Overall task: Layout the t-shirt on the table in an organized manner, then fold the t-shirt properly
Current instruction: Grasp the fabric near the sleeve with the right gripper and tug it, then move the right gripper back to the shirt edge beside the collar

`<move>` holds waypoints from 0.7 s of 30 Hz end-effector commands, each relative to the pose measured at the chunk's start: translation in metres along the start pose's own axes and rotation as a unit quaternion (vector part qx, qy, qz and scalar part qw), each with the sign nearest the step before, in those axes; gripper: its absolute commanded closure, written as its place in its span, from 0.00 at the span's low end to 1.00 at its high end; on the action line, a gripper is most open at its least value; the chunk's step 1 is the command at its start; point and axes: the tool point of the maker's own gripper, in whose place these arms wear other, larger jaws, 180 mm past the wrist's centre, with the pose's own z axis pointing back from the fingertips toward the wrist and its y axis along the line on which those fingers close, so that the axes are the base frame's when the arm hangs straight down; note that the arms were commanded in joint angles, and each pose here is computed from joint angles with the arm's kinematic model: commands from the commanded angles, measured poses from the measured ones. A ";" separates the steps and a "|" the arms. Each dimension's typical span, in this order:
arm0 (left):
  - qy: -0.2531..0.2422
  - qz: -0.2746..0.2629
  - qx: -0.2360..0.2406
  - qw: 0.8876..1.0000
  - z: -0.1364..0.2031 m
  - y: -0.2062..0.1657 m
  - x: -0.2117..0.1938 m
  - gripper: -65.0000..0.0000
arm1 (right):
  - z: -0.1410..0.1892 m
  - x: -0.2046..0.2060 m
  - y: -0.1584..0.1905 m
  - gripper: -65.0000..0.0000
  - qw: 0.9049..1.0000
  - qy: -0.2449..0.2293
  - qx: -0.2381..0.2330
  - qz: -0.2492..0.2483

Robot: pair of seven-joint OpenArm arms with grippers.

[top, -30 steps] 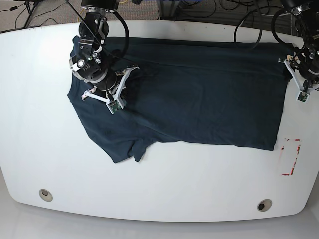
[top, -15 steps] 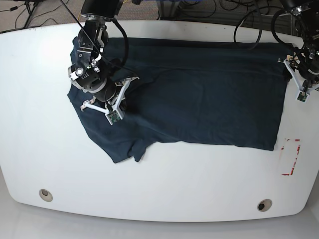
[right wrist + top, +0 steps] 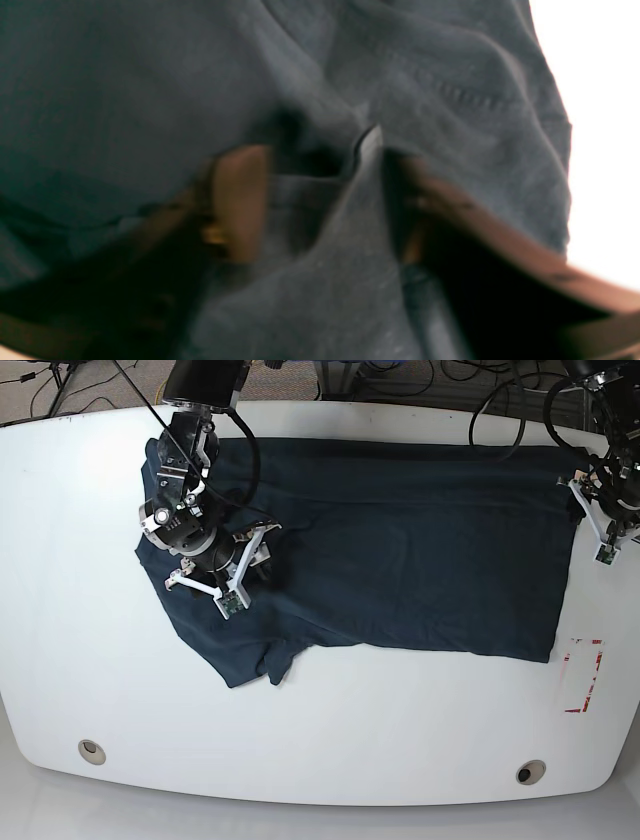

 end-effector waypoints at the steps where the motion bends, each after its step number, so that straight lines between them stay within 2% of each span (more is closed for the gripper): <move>1: -0.016 -0.010 0.009 1.000 0.004 0.006 0.011 0.44 | 0.017 0.022 -0.006 0.16 0.999 -0.041 -0.020 0.012; 3: -0.017 -0.013 0.008 1.000 0.004 0.005 0.012 0.44 | 0.025 0.019 -0.006 0.09 0.999 -0.042 -0.028 0.017; 5: -0.018 -0.013 0.007 1.000 0.005 0.004 0.012 0.44 | 0.034 0.018 -0.005 0.08 0.998 -0.046 -0.036 0.022; 8: -0.017 -0.011 0.007 1.000 0.005 0.004 0.012 0.44 | 0.046 0.007 -0.001 0.12 0.998 -0.039 -0.041 0.026; 14: -0.014 0.002 -0.002 1.000 0.002 -0.006 0.005 0.44 | 0.060 -0.052 -0.009 0.31 0.998 0.022 -0.057 -0.007; 21: 0.018 0.008 -0.013 1.000 0.003 -0.015 -0.025 0.44 | 0.081 -0.099 -0.029 0.37 0.992 0.070 -0.094 -0.046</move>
